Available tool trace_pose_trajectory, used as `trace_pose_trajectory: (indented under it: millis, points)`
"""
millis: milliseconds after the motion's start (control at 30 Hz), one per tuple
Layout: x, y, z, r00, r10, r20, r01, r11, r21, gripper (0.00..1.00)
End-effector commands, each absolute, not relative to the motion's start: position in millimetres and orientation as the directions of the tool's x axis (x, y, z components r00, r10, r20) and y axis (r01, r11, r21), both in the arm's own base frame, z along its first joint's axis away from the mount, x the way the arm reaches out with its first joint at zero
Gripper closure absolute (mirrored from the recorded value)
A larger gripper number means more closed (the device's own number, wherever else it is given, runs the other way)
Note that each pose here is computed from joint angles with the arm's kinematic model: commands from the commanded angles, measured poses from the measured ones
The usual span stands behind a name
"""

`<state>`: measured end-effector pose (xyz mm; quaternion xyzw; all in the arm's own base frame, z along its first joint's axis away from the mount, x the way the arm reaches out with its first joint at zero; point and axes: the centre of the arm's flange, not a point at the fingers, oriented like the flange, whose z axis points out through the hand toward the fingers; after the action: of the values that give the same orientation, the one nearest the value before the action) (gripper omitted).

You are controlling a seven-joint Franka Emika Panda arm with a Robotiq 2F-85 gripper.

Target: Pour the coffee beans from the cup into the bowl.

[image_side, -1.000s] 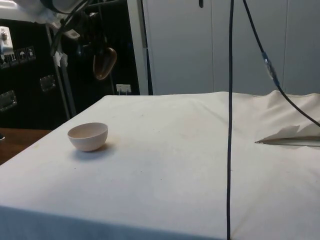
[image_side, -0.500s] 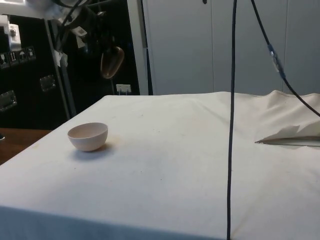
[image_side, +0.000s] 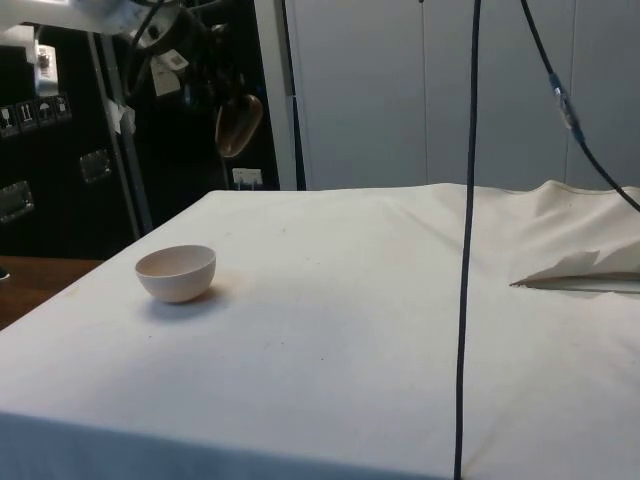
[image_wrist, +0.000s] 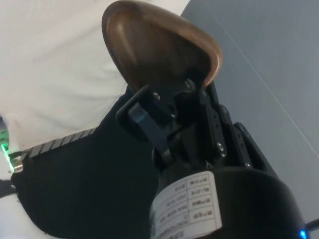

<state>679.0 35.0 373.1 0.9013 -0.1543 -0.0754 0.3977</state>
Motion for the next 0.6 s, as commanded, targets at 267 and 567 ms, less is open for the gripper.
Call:
trace_pose_trajectory:
  millis: [267,567]
  points:
    - [671,24,372,0.938,-0.346,-0.02,-0.237,-0.682,0.692,0.88]
    - [666,15,365,0.93,-0.365,-0.034,-0.258,-0.716,0.648,0.88]
